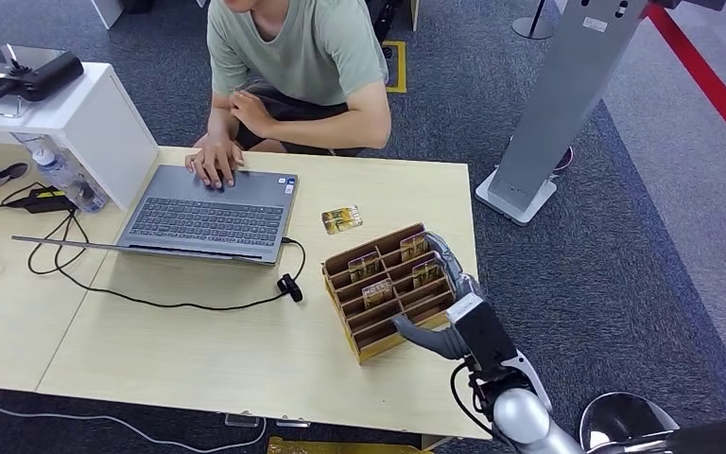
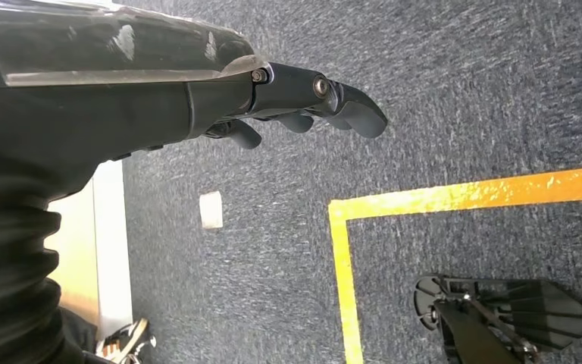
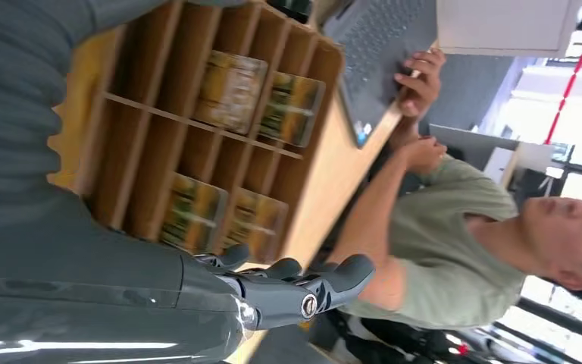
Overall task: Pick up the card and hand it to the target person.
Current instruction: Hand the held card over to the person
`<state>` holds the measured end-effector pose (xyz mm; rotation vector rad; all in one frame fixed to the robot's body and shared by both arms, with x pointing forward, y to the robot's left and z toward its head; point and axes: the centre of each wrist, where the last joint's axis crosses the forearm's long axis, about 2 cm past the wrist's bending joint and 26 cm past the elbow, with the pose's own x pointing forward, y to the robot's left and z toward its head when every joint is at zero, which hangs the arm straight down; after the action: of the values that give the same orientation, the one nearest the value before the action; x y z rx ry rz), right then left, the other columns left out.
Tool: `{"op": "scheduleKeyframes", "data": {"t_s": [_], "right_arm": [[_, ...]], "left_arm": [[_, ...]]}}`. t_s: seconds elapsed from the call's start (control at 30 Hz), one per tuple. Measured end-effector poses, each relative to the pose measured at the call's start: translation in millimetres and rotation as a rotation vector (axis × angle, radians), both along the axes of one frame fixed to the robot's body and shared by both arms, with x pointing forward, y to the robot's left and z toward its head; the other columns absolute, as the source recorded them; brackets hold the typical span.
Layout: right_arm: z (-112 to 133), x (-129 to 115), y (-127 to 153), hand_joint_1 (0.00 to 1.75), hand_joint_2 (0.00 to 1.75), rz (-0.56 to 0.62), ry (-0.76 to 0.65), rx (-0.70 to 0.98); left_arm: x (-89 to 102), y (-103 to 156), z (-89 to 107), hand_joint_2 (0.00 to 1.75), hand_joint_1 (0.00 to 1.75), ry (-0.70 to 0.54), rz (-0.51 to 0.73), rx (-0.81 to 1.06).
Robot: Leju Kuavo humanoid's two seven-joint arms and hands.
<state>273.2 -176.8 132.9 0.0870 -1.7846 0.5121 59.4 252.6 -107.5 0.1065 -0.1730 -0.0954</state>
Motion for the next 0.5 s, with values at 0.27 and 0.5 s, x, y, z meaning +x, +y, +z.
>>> {"op": "scheduleKeyframes", "data": {"t_s": [0.27,0.5], "right_arm": [[-43,-31,-20,0.0,1.75,-0.032,0.13,0.046],[-44,-30,-24,0.0,1.75,-0.053,0.12,0.024]], "left_arm": [[1.0,0,0.1,1.75,0.0,-0.002,0.003,0.0],[1.5,0,0.2,1.75,0.0,-0.029,-0.004,-0.002]]}}
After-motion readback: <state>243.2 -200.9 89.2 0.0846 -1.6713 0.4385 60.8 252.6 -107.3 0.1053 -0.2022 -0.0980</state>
